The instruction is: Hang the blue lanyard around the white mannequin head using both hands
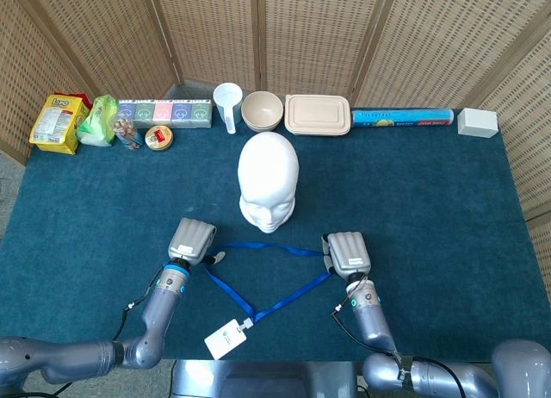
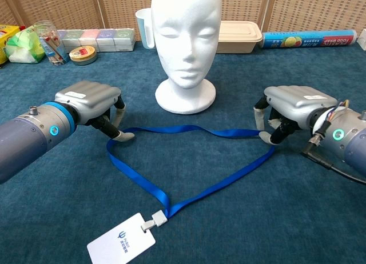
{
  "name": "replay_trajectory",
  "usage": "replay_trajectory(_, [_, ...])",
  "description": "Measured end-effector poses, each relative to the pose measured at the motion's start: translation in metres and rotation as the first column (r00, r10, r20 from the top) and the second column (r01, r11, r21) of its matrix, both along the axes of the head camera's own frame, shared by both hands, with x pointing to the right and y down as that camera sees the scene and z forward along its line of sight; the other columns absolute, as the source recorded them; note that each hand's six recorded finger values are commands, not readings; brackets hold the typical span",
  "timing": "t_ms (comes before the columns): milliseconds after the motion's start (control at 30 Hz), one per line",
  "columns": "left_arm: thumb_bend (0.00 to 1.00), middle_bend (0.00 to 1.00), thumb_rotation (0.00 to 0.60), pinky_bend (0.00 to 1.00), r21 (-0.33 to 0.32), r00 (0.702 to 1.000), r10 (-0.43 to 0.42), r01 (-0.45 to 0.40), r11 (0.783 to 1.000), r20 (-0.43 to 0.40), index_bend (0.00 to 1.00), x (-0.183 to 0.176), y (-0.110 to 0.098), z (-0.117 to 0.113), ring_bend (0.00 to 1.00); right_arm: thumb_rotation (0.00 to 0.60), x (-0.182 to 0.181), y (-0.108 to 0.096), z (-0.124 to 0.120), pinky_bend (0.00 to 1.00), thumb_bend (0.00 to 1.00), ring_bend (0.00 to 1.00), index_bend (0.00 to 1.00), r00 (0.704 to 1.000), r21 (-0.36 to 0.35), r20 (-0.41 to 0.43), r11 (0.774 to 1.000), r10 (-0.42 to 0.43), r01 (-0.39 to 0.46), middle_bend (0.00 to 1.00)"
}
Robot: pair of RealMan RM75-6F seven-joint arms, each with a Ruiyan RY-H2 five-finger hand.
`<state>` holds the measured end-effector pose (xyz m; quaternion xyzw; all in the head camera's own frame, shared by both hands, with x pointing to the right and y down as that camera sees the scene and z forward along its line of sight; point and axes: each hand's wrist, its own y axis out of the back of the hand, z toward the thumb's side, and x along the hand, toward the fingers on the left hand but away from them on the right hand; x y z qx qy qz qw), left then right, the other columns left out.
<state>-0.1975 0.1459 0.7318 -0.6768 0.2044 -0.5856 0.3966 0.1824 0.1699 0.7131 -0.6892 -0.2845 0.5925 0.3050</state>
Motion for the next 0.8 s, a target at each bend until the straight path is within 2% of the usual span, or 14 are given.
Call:
replay_trajectory(267, [0.3,1.0,0.36,1.0,-0.008,1.0,-0.01,0.01,1.0,-0.005,0.63,0.004,-0.001,0.004,1.0,0.6,0.001,0.001,0.0,1.0,0.48,1.0,0.59,1.0,-0.002,-0.004,1.0,0.005,-0.005,0.93])
replay_trajectory(567, [0.31,1.0,0.373,1.0,-0.026,1.0,-0.014,0.014,1.0,0.004,0.63,0.006,0.0,0.01,1.0,0.6,0.002,0.002,0.002,1.0,0.48,1.0,0.59,1.0,-0.012,-0.006,1.0,0.012,-0.012,0.93])
replay_trajectory(800, [0.36,1.0,0.389,1.0,-0.033,1.0,-0.024,0.024,0.999,0.004,0.67,0.007,0.0,0.013,1.0,0.6,0.004,0.002,0.003,1.0,0.48,1.0,0.59,1.0,-0.016,-0.01,1.0,0.02,-0.02,0.93])
